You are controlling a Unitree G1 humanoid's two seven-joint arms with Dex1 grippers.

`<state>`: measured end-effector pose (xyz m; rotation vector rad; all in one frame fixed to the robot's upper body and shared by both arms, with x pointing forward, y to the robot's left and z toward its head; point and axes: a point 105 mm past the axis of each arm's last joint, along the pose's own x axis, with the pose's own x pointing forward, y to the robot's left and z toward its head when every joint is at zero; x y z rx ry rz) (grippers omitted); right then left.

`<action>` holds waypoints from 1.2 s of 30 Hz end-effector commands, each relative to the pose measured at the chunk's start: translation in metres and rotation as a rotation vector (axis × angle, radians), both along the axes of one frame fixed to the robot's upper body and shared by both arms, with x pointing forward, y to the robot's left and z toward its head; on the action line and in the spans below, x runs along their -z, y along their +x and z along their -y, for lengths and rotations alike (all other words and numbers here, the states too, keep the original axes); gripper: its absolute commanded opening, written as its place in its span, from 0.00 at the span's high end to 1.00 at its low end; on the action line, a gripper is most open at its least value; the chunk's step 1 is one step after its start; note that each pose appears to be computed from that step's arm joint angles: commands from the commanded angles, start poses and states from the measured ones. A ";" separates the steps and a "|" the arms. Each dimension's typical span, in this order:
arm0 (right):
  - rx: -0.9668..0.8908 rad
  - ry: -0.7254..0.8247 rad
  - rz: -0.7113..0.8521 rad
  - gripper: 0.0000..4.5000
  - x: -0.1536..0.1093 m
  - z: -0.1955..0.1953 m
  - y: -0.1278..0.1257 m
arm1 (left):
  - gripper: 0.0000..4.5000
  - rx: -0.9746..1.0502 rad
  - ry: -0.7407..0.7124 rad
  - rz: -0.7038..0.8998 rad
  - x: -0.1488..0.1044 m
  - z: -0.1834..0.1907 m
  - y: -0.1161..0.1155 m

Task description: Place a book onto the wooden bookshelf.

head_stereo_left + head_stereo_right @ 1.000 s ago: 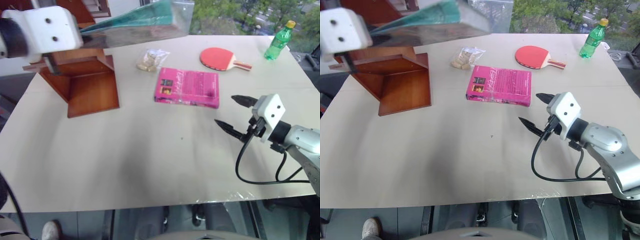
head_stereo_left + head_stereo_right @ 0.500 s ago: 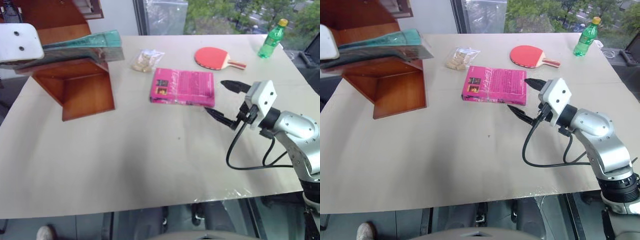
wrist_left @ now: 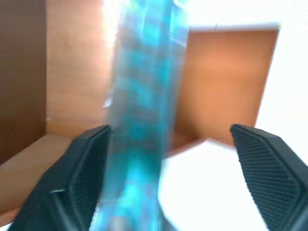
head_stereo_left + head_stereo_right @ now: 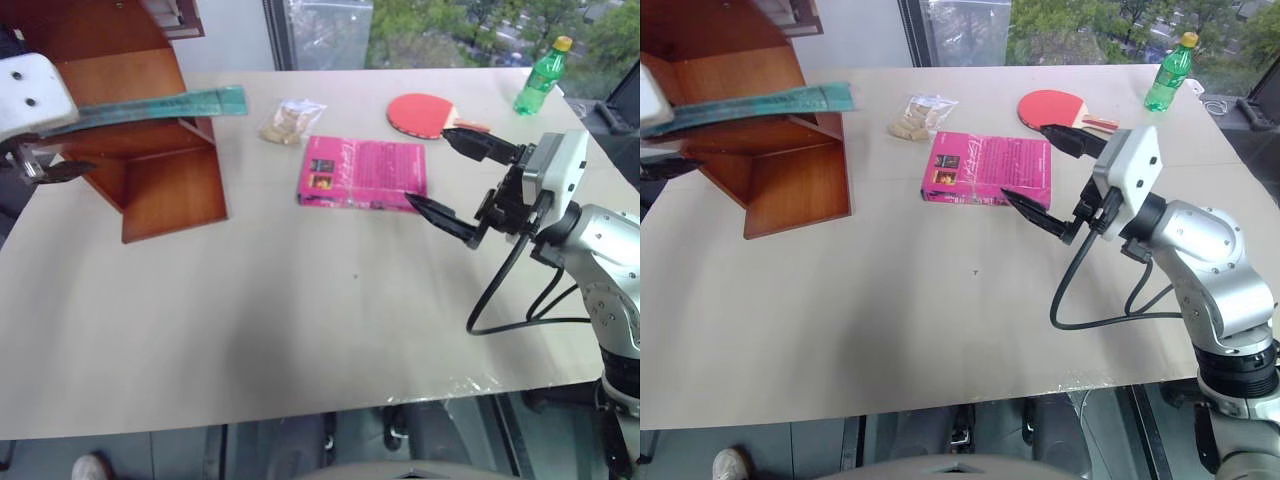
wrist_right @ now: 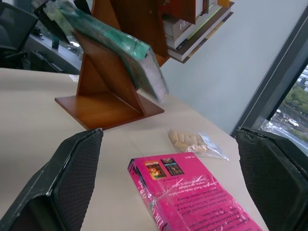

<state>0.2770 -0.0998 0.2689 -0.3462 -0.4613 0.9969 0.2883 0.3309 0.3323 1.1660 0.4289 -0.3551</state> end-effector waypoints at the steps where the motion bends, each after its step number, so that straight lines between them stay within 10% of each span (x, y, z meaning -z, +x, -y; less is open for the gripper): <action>1: -0.025 -0.018 0.022 0.00 -0.012 0.006 0.001 | 0.13 0.168 -0.308 0.073 -0.024 0.028 -0.041; 6: -0.046 -0.050 0.000 0.00 -0.012 0.007 0.002 | 0.13 0.355 -0.605 0.006 -0.002 0.068 -0.065; 16: 0.022 -0.076 -0.035 0.00 -0.006 0.013 -0.007 | 0.99 0.535 -1.080 -0.013 0.068 0.176 -0.022; 27: 0.127 -0.046 -0.058 0.00 -0.002 0.021 -0.024 | 0.99 0.121 -1.231 0.685 0.069 0.224 0.123; 36: 0.160 -0.043 -0.050 0.00 -0.005 0.022 -0.028 | 0.99 -0.121 -1.184 1.103 0.040 0.187 0.146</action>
